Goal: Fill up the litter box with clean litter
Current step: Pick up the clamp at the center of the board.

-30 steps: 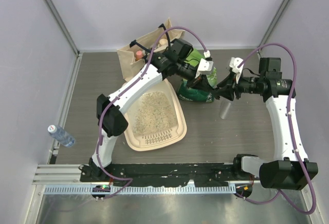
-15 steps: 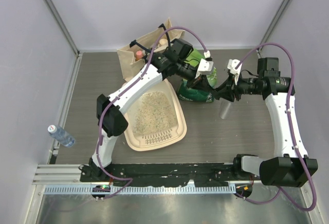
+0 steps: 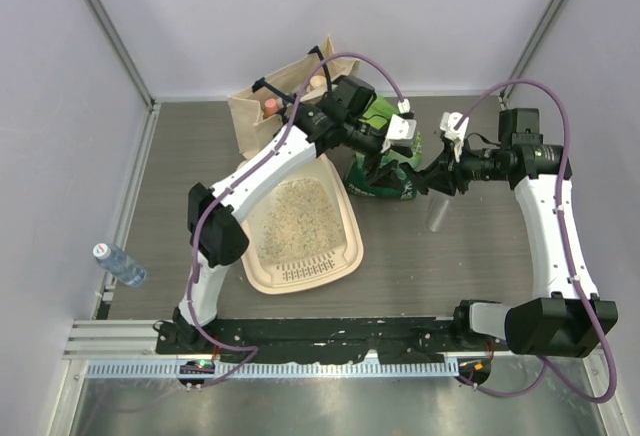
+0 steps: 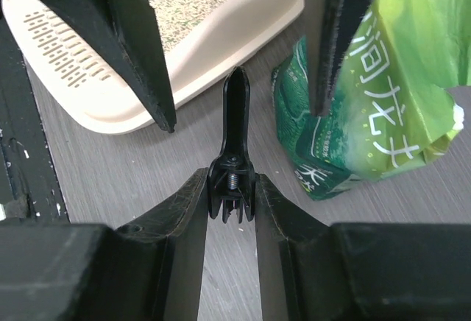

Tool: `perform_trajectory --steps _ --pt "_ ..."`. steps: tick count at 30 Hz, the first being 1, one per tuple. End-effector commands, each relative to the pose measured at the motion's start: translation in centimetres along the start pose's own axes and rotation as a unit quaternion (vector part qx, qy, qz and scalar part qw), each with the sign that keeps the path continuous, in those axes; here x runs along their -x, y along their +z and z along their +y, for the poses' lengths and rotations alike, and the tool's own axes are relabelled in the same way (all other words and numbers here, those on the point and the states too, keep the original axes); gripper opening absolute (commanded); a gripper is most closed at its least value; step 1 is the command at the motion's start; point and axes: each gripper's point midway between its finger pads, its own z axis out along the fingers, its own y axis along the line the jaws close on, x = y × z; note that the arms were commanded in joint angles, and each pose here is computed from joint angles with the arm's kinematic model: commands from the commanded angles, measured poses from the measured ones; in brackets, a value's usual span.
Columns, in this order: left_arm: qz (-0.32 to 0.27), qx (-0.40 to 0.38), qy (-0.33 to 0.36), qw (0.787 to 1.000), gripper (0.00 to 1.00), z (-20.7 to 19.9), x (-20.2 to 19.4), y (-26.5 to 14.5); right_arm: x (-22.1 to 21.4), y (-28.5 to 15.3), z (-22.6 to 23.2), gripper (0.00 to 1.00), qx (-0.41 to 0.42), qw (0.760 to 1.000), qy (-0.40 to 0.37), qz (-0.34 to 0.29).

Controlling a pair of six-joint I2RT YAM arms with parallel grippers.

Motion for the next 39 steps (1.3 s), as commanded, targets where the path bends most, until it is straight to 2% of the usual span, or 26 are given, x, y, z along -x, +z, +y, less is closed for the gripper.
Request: perform_trajectory --steps 1,5,7,8,12,15,16,18,19,26,27,28,30,31,32,35,39 --pt "0.0 0.046 0.06 0.997 0.84 1.2 1.7 -1.5 1.0 -0.9 -1.2 0.01 -0.033 0.999 -0.001 0.017" --pt "-0.002 0.065 0.07 0.995 0.84 2.6 2.2 -2.3 1.3 -1.2 -2.0 0.01 -0.051 0.997 0.041 0.028" --pt "-0.008 0.066 0.061 0.996 0.81 2.9 2.3 -2.1 1.7 -1.0 -1.7 0.01 -0.041 0.997 0.055 0.019" --pt "-0.017 0.066 0.035 0.997 0.81 2.8 2.7 -2.1 1.8 -1.0 -1.7 0.01 -0.037 0.997 0.058 0.014" --pt "-0.064 0.043 0.002 0.997 0.72 2.4 4.4 -1.5 2.0 -0.8 -0.9 0.01 -0.017 0.999 0.043 0.003" --pt "-0.073 0.034 -0.012 0.997 0.65 2.3 4.5 -1.1 1.8 -0.8 -0.6 0.01 -0.007 0.999 0.033 0.006" --pt "-0.073 0.035 -0.011 0.997 0.57 2.4 4.5 -1.1 1.8 -0.8 -0.6 0.01 -0.007 0.999 0.032 0.007" --pt "-0.075 0.033 -0.012 0.997 0.51 2.4 4.6 -1.1 1.9 -0.8 -0.7 0.01 -0.007 0.999 0.03 0.007" --pt "-0.076 0.03 -0.012 0.997 0.42 2.3 4.6 -1.1 1.9 -0.8 -0.7 0.01 -0.007 1.0 0.029 0.006" --pt "-0.074 0.008 -0.027 0.997 0.26 1.6 4.1 -0.8 2.1 -0.7 -1.1 0.01 -0.011 1.0 0.028 0.001" --pt "-0.071 0.004 -0.032 0.997 0.2 1.4 3.8 -0.7 2.1 -0.7 -1.2 0.01 -0.012 1.0 0.028 0.002" --pt "-0.072 0.004 -0.027 0.997 0.04 1.5 4.1 -0.8 2.1 -0.7 -1.3 0.01 -0.013 1.0 0.028 0.002" --pt "-0.069 0.0 -0.032 0.997 0.0 1.4 3.8 -0.7 1.9 -0.6 -1.5 0.01 -0.019 0.999 0.026 0.004" --pt "-0.07 0.0 -0.03 0.997 0.0 1.4 4.0 -0.7 1.9 -0.6 -1.5 0.04 -0.021 0.999 0.025 0.004" --pt "-0.071 -0.002 -0.03 0.997 0.0 1.4 4.1 -0.8 1.7 -0.6 -1.6 0.21 -0.024 0.999 0.026 0.006" --pt "-0.074 -0.006 -0.037 0.997 0.0 1.3 4.2 -1.0 1.4 -0.5 -1.6 0.39 -0.026 0.999 0.02 0.007" --pt "-0.076 -0.008 -0.045 0.996 0.0 1.5 4.0 -1.2 0.9 -0.4 -1.4 0.47 -0.022 1.0 0.016 0.013"
